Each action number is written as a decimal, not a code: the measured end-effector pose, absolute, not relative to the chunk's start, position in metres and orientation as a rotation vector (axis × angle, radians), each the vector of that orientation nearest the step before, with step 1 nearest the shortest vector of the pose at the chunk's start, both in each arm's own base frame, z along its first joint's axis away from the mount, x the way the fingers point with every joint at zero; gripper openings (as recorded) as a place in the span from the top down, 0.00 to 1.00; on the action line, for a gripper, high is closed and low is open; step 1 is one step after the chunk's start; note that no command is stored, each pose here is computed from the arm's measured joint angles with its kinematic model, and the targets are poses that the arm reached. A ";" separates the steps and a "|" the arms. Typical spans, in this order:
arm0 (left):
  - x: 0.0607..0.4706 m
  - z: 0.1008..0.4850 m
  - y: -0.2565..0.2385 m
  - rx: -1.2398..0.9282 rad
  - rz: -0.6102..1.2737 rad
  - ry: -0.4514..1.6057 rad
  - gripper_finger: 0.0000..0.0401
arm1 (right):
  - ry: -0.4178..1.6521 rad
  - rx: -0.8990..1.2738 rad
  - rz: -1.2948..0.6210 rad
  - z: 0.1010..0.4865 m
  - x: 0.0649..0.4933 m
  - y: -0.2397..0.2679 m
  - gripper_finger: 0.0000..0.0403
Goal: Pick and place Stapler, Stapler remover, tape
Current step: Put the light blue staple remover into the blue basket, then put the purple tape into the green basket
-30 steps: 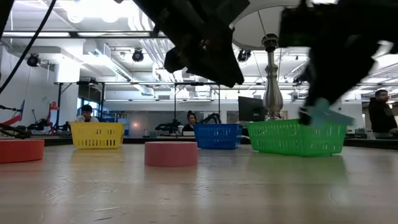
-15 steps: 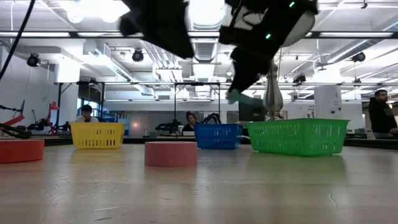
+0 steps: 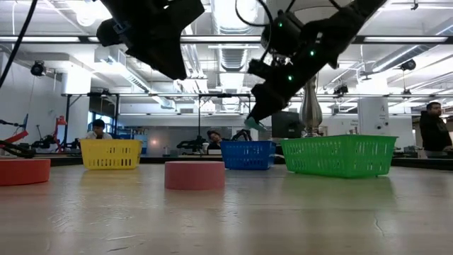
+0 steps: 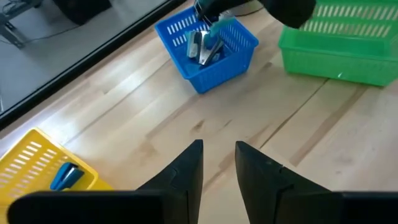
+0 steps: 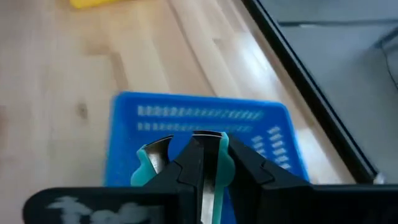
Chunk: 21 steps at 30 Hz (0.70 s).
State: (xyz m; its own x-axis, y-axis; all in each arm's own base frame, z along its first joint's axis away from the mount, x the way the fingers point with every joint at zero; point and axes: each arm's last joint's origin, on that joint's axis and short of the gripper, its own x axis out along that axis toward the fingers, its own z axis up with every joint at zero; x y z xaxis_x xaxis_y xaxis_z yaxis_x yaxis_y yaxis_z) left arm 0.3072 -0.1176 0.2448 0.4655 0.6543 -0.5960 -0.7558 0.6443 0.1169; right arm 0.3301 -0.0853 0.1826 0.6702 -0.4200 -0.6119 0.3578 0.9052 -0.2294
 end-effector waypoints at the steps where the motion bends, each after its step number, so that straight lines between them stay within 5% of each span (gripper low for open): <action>1: 0.307 0.244 -0.118 -0.176 0.869 0.651 0.76 | 0.715 -0.078 -0.442 0.181 0.328 -0.090 0.88; 13: 0.309 0.243 -0.118 -0.190 0.860 0.643 0.76 | 0.740 0.034 -0.357 0.148 0.338 -0.115 0.69; 21: 0.309 0.243 -0.118 -0.166 0.852 0.654 0.76 | 0.760 0.111 -0.373 0.177 0.326 -0.106 0.64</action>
